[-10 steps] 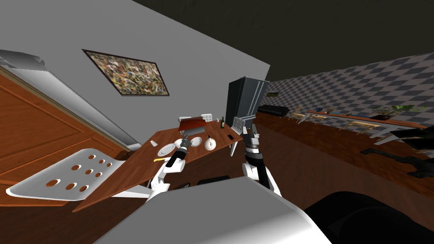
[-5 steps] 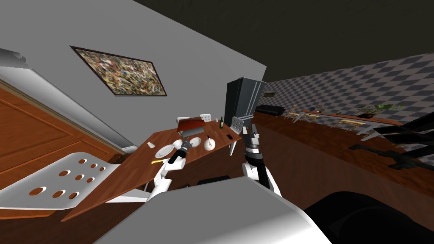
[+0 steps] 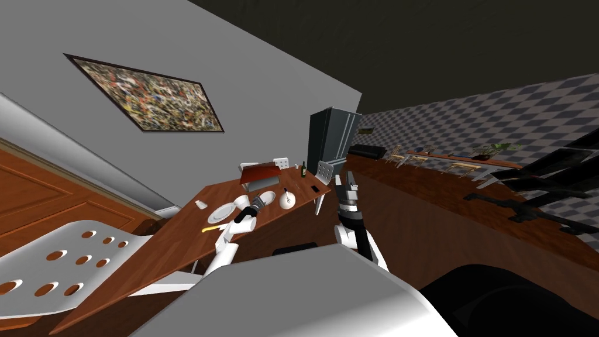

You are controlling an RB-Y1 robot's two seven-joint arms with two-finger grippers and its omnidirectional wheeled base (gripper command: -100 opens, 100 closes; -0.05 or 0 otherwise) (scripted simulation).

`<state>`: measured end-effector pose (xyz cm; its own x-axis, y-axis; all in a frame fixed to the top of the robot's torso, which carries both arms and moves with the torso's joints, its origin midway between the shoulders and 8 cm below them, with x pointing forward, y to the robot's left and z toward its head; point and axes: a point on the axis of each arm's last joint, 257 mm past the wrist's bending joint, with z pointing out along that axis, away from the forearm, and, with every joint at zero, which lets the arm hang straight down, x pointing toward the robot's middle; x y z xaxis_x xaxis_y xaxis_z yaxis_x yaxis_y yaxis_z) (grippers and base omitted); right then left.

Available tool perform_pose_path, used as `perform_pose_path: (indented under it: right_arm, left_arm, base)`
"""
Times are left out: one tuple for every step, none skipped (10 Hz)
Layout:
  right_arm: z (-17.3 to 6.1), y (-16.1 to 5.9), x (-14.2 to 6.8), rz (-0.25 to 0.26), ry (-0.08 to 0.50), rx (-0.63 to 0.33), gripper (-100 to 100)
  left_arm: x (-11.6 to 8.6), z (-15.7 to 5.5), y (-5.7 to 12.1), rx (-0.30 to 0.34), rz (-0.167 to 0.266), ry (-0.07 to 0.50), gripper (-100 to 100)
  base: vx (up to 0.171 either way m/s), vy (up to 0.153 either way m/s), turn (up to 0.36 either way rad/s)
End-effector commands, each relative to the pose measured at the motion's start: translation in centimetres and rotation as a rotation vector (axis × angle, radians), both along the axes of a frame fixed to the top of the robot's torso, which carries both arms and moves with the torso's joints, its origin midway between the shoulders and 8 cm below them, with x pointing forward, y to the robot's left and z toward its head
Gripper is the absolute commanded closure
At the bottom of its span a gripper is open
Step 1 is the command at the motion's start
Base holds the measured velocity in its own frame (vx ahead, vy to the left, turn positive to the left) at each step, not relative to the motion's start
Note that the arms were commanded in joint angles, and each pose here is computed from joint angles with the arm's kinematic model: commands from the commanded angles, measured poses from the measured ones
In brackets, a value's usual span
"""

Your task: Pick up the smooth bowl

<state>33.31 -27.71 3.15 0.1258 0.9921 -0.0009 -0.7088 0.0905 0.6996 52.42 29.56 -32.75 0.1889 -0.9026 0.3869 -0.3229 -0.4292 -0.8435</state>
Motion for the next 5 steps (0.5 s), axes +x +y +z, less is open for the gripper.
perform_pose_path:
  right_arm:
    - [0.0,0.0,0.0,0.000,0.000,0.000,0]
    - [0.0,0.0,0.0,0.000,0.000,0.000,0]
    - [0.0,0.0,0.0,0.000,0.000,0.000,0]
    - [0.0,0.0,0.0,0.000,0.000,0.000,0]
    - [0.0,0.0,0.0,0.000,0.000,0.000,0]
  left_arm:
    - [-0.1,-1.7,0.7,-0.029,0.021,0.057,-100]
    - [-0.1,-1.7,0.7,-0.029,0.021,0.057,-100]
    - [-0.4,-3.2,1.2,-0.052,0.038,0.102,-100]
    - [-0.6,-4.4,1.6,-0.074,0.055,0.140,-100]
    - [-0.7,-4.5,1.6,-0.075,0.056,0.145,-100]
  base:
    - [0.022,0.005,-0.064]
    - [0.017,0.004,-0.043]
    - [0.020,0.000,-0.084]
    - [0.033,-0.001,-0.138]
    - [0.028,0.002,-0.038]
